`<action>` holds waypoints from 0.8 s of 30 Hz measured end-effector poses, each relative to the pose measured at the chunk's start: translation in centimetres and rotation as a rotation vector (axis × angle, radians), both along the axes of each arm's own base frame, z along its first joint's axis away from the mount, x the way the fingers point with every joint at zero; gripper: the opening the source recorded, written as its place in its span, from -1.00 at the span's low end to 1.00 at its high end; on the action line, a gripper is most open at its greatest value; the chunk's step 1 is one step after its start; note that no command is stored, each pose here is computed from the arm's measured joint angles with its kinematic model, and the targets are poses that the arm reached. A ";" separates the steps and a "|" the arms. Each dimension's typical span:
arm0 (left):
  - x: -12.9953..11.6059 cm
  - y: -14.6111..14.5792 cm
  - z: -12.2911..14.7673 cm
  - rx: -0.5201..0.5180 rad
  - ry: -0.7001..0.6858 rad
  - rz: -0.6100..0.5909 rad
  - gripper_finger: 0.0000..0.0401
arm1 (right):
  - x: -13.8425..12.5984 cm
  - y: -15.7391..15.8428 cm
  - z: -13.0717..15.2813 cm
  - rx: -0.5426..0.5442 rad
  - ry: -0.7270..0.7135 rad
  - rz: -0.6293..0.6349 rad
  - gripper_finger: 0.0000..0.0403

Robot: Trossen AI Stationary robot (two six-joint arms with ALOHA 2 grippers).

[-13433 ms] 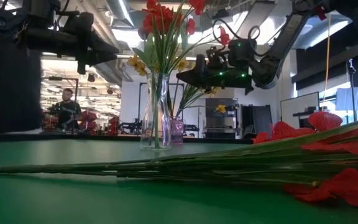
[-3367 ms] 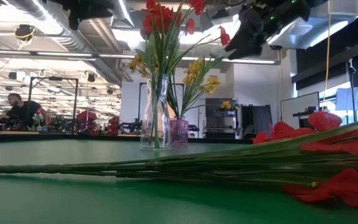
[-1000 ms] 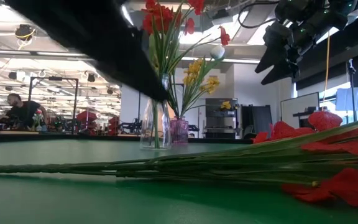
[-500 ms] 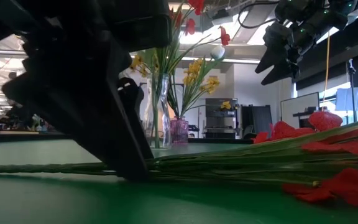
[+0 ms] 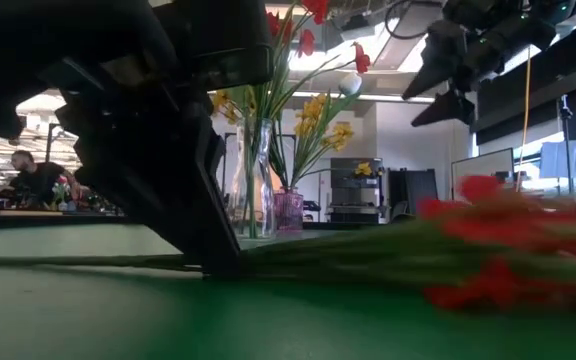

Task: Sort flowers into vase by color
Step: Put the red flowers into the transparent vase

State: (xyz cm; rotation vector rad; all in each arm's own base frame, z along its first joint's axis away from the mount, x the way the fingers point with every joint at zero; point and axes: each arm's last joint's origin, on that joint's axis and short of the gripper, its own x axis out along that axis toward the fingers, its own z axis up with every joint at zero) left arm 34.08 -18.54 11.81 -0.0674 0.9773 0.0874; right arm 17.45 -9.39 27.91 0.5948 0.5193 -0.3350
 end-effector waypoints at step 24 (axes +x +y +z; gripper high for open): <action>-9.2 1.3 22.7 0.186 -0.607 0.041 -0.99 | 0.4 0.0 0.7 -0.020 -0.086 0.071 0.46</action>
